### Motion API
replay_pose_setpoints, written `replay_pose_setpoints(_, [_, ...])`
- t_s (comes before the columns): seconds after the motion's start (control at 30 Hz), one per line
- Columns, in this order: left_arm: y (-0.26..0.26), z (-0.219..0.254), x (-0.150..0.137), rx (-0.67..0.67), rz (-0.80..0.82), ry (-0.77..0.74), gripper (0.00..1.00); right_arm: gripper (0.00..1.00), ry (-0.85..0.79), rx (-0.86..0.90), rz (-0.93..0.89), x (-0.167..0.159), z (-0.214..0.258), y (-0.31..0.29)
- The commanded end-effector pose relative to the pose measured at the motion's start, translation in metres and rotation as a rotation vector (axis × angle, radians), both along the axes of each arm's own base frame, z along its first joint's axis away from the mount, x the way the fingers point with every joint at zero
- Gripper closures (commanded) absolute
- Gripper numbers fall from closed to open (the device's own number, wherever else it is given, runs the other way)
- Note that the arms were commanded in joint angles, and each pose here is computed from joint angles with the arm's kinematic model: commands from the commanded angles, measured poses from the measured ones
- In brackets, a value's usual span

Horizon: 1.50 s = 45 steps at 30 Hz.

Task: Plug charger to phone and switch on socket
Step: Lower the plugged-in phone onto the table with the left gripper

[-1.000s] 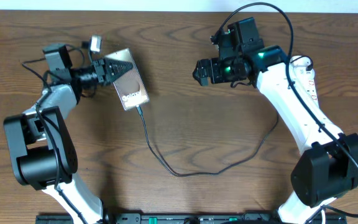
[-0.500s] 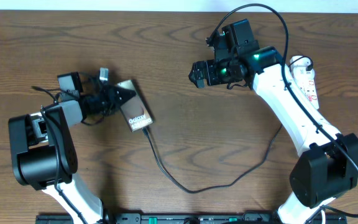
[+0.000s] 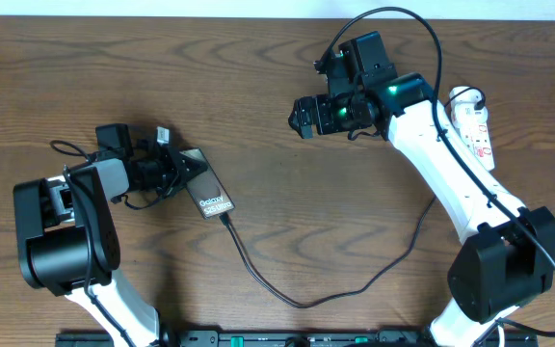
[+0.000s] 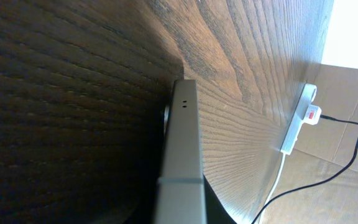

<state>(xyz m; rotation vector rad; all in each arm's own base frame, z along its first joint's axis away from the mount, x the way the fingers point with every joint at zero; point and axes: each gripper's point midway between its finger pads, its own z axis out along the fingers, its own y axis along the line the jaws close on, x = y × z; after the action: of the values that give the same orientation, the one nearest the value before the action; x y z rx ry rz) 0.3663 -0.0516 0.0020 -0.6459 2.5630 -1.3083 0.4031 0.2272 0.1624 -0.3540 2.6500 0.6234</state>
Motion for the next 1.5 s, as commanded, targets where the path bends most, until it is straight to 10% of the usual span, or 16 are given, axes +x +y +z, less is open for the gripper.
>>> replay_pose_setpoints(0.0, [0.011, -0.014, -0.003, 0.096, 0.009, 0.020, 0.89, 0.01, -0.017, 0.011, -0.003, -0.001, 0.010, 0.002])
replay_pose_setpoints(0.57, [0.016, -0.028, -0.024, 0.145, 0.023, 0.149, 0.22, 0.01, -0.012, 0.011, 0.002, -0.004, 0.010, 0.006])
replay_pose_setpoints(1.47, [0.054, -0.062, -0.101, 0.442, 0.028, 0.534, 0.11, 0.01, 0.000, 0.006, 0.039, -0.015, 0.008, 0.019])
